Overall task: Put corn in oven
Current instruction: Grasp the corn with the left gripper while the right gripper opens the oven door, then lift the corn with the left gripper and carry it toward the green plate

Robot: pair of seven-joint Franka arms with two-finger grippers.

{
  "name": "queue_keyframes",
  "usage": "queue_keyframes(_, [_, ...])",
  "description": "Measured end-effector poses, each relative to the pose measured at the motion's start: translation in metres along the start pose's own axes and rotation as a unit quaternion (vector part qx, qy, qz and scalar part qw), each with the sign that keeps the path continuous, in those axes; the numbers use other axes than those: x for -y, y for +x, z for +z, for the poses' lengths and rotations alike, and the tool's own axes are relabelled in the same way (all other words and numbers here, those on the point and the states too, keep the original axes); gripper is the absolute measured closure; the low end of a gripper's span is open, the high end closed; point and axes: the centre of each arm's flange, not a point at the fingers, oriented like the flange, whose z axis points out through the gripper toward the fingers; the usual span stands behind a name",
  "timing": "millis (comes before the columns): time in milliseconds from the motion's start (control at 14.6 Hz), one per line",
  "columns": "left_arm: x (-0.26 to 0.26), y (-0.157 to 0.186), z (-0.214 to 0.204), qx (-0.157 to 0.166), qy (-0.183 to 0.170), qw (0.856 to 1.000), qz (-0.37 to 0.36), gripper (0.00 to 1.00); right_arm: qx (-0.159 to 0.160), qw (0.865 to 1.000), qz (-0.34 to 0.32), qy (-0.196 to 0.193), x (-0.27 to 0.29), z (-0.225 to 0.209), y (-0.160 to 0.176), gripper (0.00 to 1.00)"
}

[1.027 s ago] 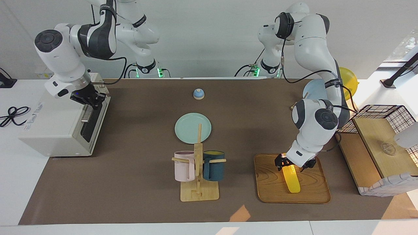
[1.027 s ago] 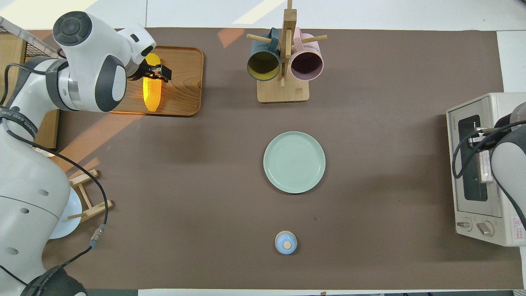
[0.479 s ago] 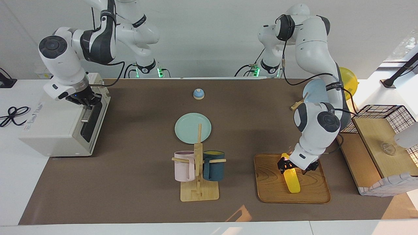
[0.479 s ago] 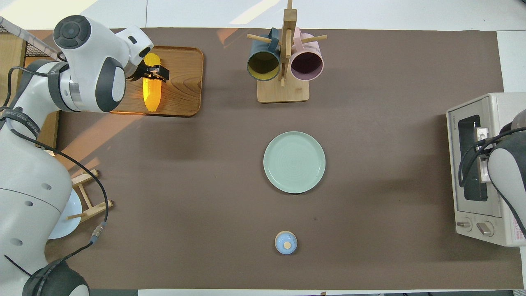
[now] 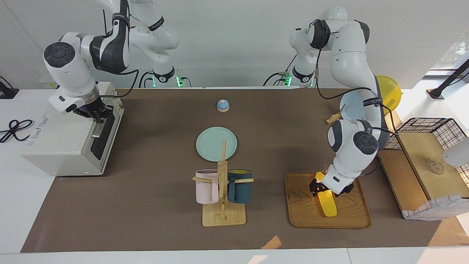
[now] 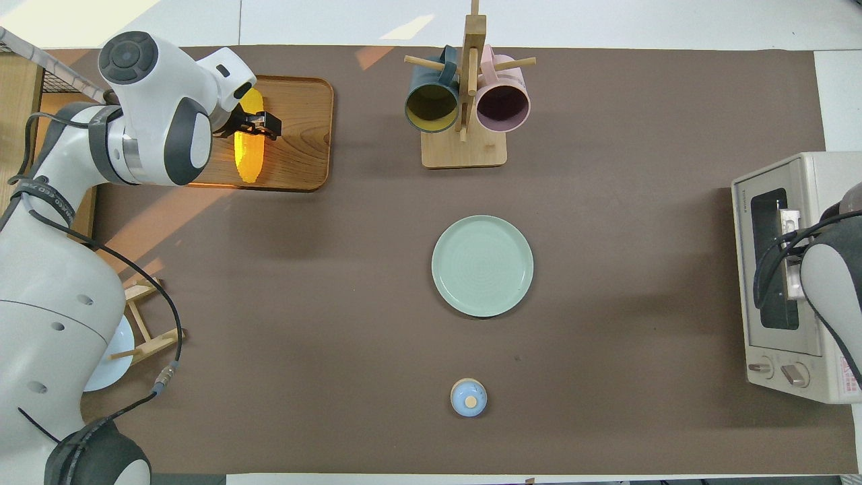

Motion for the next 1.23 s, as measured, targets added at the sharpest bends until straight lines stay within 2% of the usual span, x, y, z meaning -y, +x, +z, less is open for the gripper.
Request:
queue_keyframes(137, [0.0,0.0,0.0,0.0,0.0,1.0,0.0,0.42,-0.013,1.0,0.001,0.023,0.012,0.002,-0.001,0.99])
queue_keyframes(205, [-0.001,0.001,-0.002,-0.001,0.0,1.0,0.0,0.44,-0.021,0.999,0.001,0.033,0.018,0.004,-0.002,0.99])
queue_keyframes(411, [-0.001,0.001,-0.003,0.004,0.0,1.0,0.0,0.44,-0.037,0.997,0.005,0.061,0.051,0.019,0.001,0.99])
queue_keyframes(548, [-0.006,0.003,-0.016,0.014,-0.003,1.0,0.003,0.44,-0.041,0.996,0.014,0.077,0.08,0.044,0.009,0.99])
queue_keyframes(821, [-0.04,0.003,-0.09,0.004,-0.032,0.999,0.003,0.44,-0.053,0.995,0.028,0.085,0.121,0.105,0.021,0.99])
queue_keyframes(1027, [-0.09,-0.029,-0.145,0.028,-0.036,0.999,0.005,0.44,-0.052,0.995,0.028,0.086,0.128,0.131,0.026,0.99])
queue_keyframes(1232, [-0.159,-0.083,-0.166,0.055,-0.033,0.998,0.0,0.44,-0.049,0.995,0.03,0.086,0.13,0.141,0.029,0.99])
